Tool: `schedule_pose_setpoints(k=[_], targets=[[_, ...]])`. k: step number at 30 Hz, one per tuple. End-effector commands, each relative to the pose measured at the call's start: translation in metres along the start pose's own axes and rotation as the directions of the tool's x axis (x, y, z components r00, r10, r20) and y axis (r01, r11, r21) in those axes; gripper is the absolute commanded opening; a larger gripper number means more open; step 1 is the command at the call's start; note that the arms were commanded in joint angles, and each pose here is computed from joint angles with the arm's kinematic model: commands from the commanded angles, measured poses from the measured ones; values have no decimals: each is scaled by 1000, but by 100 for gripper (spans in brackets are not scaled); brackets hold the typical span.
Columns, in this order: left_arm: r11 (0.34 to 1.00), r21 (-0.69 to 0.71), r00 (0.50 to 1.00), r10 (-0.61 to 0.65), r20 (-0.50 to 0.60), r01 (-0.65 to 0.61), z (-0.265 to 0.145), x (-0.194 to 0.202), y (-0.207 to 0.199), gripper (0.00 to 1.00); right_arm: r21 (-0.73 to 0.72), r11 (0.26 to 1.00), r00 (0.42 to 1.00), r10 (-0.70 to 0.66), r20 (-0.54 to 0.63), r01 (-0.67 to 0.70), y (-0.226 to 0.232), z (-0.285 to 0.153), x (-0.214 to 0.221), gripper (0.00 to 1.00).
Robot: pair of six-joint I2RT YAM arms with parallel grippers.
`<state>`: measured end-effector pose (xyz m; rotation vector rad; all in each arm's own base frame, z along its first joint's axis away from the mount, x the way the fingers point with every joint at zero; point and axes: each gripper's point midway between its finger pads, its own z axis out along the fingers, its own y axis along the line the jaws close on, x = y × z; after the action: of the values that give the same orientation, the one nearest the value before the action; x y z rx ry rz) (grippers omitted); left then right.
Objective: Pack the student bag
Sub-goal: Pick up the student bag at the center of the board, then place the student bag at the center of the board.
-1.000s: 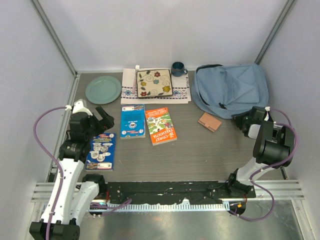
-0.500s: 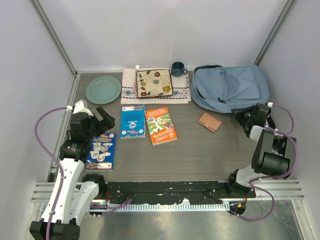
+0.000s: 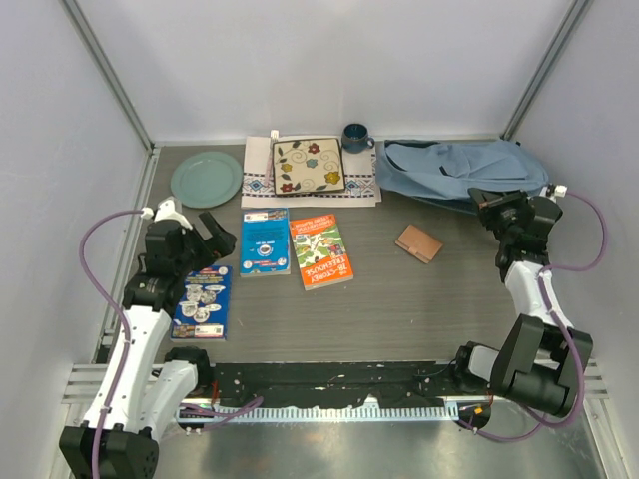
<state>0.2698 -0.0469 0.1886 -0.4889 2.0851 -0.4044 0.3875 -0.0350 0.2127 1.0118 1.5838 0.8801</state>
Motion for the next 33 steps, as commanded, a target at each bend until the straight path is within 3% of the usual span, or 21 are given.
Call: schedule_pose_setpoints(k=[1, 6, 9, 12, 24, 33], targets=[[992, 126, 1000, -27, 1, 27, 2, -9, -27, 99, -194, 981, 1000, -2, -29, -3, 66, -28, 0, 1], [952, 254, 985, -174, -11, 171, 6, -14, -65, 99, -160, 987, 996, -7, -84, -6, 49, -44, 22, 1], [940, 298, 984, -179, 10, 168, 10, -14, -95, 100, -133, 991, 995, -24, -94, 11, 33, -50, 33, 1], [917, 368, 988, -137, -65, 151, 14, 13, -146, 100, -107, 994, 994, -32, -107, 20, 20, -56, 42, 1], [829, 474, 949, -198, -245, 295, 73, 68, -268, 100, -46, 998, 985, -58, -163, 52, -9, -73, 66, 1], [808, 477, 927, -215, -307, 345, 117, 95, -316, 100, -29, 997, 978, -74, -193, 70, -22, -82, 78, 1]])
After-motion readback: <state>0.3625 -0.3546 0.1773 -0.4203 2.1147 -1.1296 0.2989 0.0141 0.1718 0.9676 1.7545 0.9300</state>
